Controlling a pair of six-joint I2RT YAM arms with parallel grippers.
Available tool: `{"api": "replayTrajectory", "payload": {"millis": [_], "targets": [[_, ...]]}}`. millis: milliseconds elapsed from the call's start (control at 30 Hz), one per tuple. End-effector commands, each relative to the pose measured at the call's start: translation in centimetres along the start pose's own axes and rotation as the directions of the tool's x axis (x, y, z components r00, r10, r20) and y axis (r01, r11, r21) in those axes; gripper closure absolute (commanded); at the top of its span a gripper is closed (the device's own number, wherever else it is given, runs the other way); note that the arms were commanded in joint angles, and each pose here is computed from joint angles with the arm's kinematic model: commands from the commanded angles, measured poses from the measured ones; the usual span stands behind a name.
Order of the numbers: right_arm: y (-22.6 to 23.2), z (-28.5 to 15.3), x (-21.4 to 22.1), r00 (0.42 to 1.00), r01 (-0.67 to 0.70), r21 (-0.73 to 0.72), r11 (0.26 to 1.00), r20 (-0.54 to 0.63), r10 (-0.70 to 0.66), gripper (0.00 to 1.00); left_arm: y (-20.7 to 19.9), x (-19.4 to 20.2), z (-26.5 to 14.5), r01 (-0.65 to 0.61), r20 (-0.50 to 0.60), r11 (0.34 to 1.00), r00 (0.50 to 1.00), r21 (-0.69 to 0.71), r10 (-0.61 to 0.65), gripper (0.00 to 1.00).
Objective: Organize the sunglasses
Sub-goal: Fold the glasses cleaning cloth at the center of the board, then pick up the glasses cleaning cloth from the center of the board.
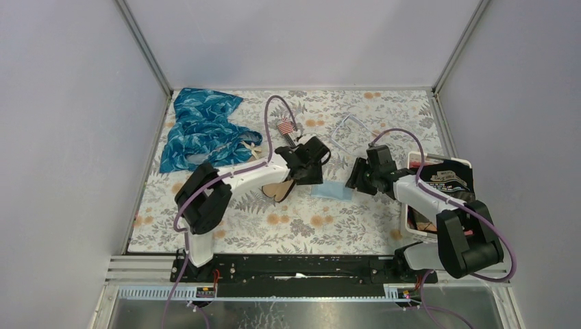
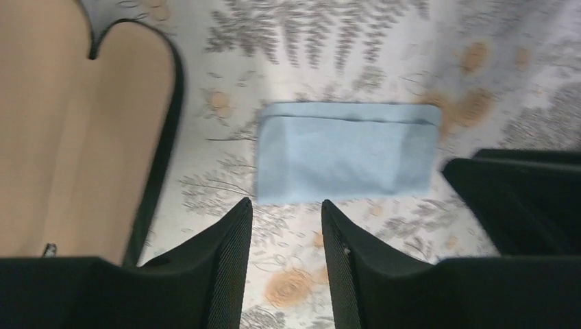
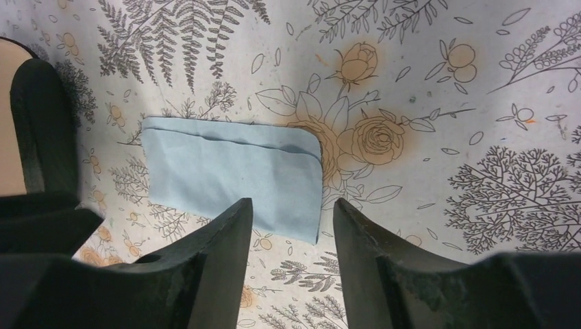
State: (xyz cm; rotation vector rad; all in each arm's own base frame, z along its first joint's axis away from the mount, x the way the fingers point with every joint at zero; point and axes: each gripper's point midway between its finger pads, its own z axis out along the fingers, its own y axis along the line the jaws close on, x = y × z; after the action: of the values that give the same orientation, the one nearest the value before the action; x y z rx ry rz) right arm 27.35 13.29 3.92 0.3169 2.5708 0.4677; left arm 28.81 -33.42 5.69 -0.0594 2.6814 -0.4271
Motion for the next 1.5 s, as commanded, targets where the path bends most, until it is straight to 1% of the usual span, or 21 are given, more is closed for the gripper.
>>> {"api": "replayTrajectory", "payload": {"millis": [0, 67, 200, 333, 467, 567, 633, 800, 933, 1033, 1100, 1167, 1233, 1300, 1367, 1467], "targets": [[-1.2, 0.1, -0.4, 1.000, 0.005, 0.055, 0.998, 0.011, -0.005, 0.43, -2.0, -2.7, -3.7, -0.074, 0.144, 0.997, 0.986, -0.038, 0.078, 0.52], [-1.4, 0.3, -0.2, 1.000, -0.010, 0.059, 0.998, 0.003, 0.010, 0.41, -1.7, -2.5, -3.1, -0.058, 0.122, 0.998, 0.991, -0.022, 0.061, 0.51], [-1.4, 0.4, 0.1, 1.000, -0.021, 0.047, 0.999, -0.005, 0.022, 0.41, -1.1, -0.4, -0.4, -0.053, 0.024, 0.998, 0.998, -0.031, 0.053, 0.44], [-1.6, 1.0, 0.8, 0.999, -0.020, 0.042, 0.999, -0.032, 0.022, 0.45, -0.5, 1.3, 2.2, -0.034, -0.039, 0.999, 0.999, -0.039, 0.033, 0.44], [-1.4, 1.8, 1.8, 0.997, -0.021, 0.017, 1.000, -0.077, 0.022, 0.48, 0.6, 1.6, 3.8, -0.002, -0.058, 0.998, 0.998, -0.056, -0.002, 0.44], [-1.3, 2.3, 2.7, 0.994, -0.026, -0.001, 1.000, -0.108, 0.026, 0.51, 0.9, 1.6, 4.5, 0.021, -0.068, 0.999, 0.997, -0.037, -0.024, 0.46], [-1.2, 2.4, 2.8, 0.993, -0.028, -0.009, 1.000, -0.113, 0.027, 0.54, 1.0, 1.8, 4.9, 0.027, -0.082, 0.999, 0.996, -0.033, -0.030, 0.50], [-1.0, 2.3, 2.9, 0.993, -0.033, -0.018, 0.999, -0.114, 0.031, 0.58, 0.5, 2.6, 5.1, 0.030, -0.115, 1.000, 0.993, -0.003, -0.030, 0.56], [-1.0, 2.2, 3.0, 0.992, -0.031, -0.022, 0.999, -0.123, 0.028, 0.58, 0.4, 3.0, 5.3, 0.031, -0.129, 1.000, 0.991, 0.004, -0.030, 0.61], [-1.2, 1.9, 3.1, 0.992, -0.028, -0.015, 0.999, -0.121, 0.026, 0.56, 0.3, 3.5, 5.2, 0.035, -0.156, 0.999, 0.987, 0.020, -0.031, 0.64], [-1.6, 1.7, 3.2, 0.993, -0.026, 0.003, 1.000, -0.113, 0.026, 0.53, 0.4, 3.8, 5.2, 0.035, -0.164, 0.999, 0.986, 0.020, -0.031, 0.65], [-2.2, 1.5, 3.4, 0.993, -0.012, 0.031, 0.999, -0.118, 0.016, 0.47, 0.5, 3.9, 5.1, 0.036, -0.166, 0.999, 0.986, 0.018, -0.032, 0.65], [-2.8, 1.5, 3.9, 0.991, 0.003, 0.050, 0.999, -0.131, 0.003, 0.44, 0.6, 3.8, 4.9, 0.034, -0.162, 0.999, 0.986, 0.015, -0.031, 0.60], [-3.2, 1.4, 4.3, 0.990, 0.011, 0.056, 0.998, -0.140, -0.003, 0.43, 0.8, 3.6, 4.7, 0.034, -0.148, 0.999, 0.988, 0.008, -0.033, 0.57], [-3.2, 1.4, 4.5, 0.989, 0.014, 0.052, 0.999, -0.148, -0.006, 0.45, 0.7, 3.2, 4.0, 0.035, -0.133, 0.999, 0.991, 0.012, -0.033, 0.56], [-2.6, 1.4, 4.5, 0.987, 0.009, 0.028, 1.000, -0.159, -0.004, 0.45, 0.9, 2.1, 2.7, 0.055, -0.058, 0.998, 0.997, 0.017, -0.054, 0.54]]}}
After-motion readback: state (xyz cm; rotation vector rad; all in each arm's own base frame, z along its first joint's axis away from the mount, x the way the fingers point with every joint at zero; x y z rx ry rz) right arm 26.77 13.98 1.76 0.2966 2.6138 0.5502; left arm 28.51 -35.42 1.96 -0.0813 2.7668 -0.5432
